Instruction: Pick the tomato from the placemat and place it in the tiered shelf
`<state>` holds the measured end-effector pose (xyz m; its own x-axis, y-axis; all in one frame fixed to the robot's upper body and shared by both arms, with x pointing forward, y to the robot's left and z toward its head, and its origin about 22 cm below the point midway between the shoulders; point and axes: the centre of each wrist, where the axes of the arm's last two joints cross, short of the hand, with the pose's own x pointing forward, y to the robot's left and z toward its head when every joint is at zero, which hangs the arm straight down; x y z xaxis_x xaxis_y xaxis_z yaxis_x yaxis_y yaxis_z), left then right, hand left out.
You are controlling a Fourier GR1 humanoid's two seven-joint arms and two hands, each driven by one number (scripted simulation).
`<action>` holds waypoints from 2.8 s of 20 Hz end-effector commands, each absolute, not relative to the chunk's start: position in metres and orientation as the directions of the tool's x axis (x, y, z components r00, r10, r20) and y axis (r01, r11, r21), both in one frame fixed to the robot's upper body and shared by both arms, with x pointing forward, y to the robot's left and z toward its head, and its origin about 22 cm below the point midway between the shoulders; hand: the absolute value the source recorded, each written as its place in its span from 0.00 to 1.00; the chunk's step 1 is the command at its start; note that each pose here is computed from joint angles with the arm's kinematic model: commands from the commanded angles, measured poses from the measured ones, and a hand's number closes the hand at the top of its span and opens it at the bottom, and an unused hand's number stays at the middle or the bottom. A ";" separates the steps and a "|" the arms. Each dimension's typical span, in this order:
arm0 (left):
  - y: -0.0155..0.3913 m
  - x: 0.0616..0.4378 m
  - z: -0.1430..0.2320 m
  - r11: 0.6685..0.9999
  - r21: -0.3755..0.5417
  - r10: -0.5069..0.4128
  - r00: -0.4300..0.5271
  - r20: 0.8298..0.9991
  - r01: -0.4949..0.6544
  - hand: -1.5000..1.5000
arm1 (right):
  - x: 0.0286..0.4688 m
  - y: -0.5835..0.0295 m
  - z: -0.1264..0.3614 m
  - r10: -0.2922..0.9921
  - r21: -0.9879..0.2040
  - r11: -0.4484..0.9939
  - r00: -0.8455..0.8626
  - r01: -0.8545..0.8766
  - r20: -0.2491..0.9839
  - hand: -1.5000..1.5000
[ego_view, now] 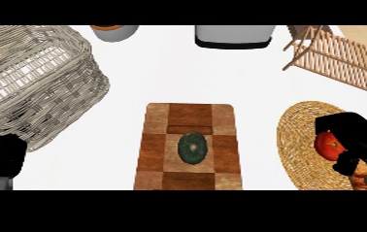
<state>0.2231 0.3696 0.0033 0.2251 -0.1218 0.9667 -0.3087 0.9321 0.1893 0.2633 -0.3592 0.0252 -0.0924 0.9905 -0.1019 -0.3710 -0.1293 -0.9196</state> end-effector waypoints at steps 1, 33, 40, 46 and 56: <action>0.344 0.234 0.004 0.968 0.216 -0.182 0.231 0.956 -0.129 0.50 | 0.267 -0.353 0.029 0.986 -0.929 -0.151 -0.119 -0.337 -0.117 1.00; 0.360 0.220 -0.002 0.965 0.198 -0.152 0.252 0.956 -0.170 0.50 | 0.247 -0.449 0.206 0.706 -0.700 0.708 -0.062 0.093 0.706 1.00; 0.363 0.216 0.005 0.969 0.200 -0.160 0.250 0.955 -0.144 0.50 | 0.209 -0.482 0.271 0.683 -0.659 0.724 -0.077 0.202 0.727 1.00; 0.361 0.219 0.000 0.964 0.223 -0.185 0.239 0.953 -0.142 0.50 | 0.195 -0.494 0.330 0.668 -0.615 0.713 -0.061 0.338 0.741 1.00; 0.347 0.242 0.011 0.970 0.214 -0.185 0.224 0.957 -0.113 0.50 | 0.220 -0.500 0.354 0.802 -0.759 0.526 0.074 0.385 0.593 1.00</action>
